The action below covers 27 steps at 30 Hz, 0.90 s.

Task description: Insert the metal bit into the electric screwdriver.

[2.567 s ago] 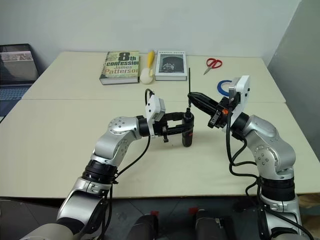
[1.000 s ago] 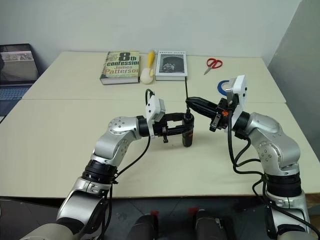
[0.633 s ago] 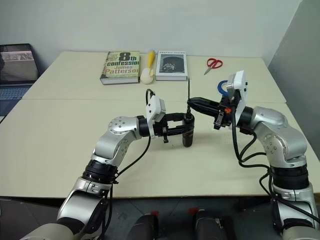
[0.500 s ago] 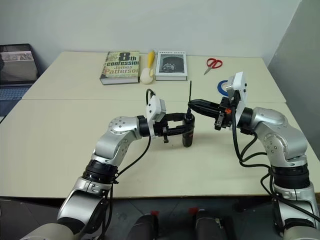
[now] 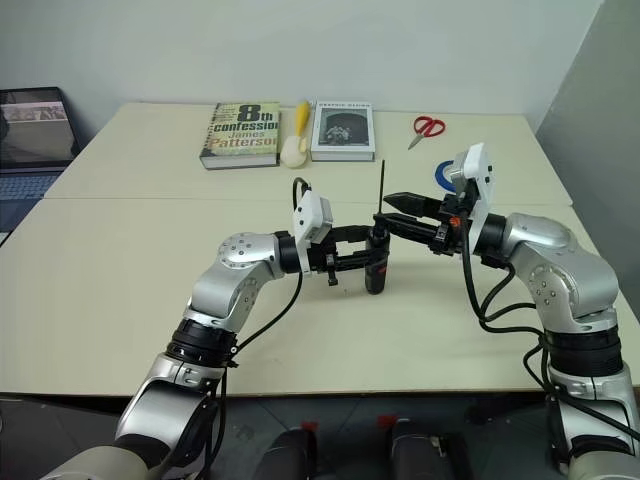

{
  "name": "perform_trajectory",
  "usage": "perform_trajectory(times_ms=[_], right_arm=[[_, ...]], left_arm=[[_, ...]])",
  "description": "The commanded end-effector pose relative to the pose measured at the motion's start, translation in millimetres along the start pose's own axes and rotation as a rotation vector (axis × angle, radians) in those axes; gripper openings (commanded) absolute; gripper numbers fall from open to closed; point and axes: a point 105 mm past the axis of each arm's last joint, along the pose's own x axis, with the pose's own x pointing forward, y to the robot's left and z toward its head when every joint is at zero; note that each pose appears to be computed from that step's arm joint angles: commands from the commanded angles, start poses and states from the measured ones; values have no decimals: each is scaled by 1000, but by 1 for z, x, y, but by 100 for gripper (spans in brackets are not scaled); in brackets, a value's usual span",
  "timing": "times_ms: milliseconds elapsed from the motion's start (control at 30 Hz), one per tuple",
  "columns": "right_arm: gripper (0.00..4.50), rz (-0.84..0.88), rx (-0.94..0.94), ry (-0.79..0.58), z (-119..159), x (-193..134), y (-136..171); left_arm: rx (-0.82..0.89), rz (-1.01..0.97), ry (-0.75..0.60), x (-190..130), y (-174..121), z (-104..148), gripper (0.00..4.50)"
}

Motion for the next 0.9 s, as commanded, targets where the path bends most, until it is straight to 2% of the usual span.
perform_trajectory(times_ms=[33,133,367,633,733,833,900], right_arm=[[311,12,-64,-23,19,-9,6],[387,4,-76,-6,18,-14,6],[389,-48,-143,54,17,-27,5],[389,-107,-257,177,9,-47,14],[389,-111,-295,276,-5,-57,27],[389,-130,-341,344,-12,-64,34],[389,-144,-364,343,-9,-64,37]], left_arm=[[0,-22,-3,6,-3,2,165],[3,-21,-9,7,-2,3,165],[119,-5,-6,9,6,19,165],[452,101,163,-2,50,46,165],[613,147,326,-14,76,49,165],[903,106,627,-33,98,31,165],[999,61,759,-45,106,19,165]])
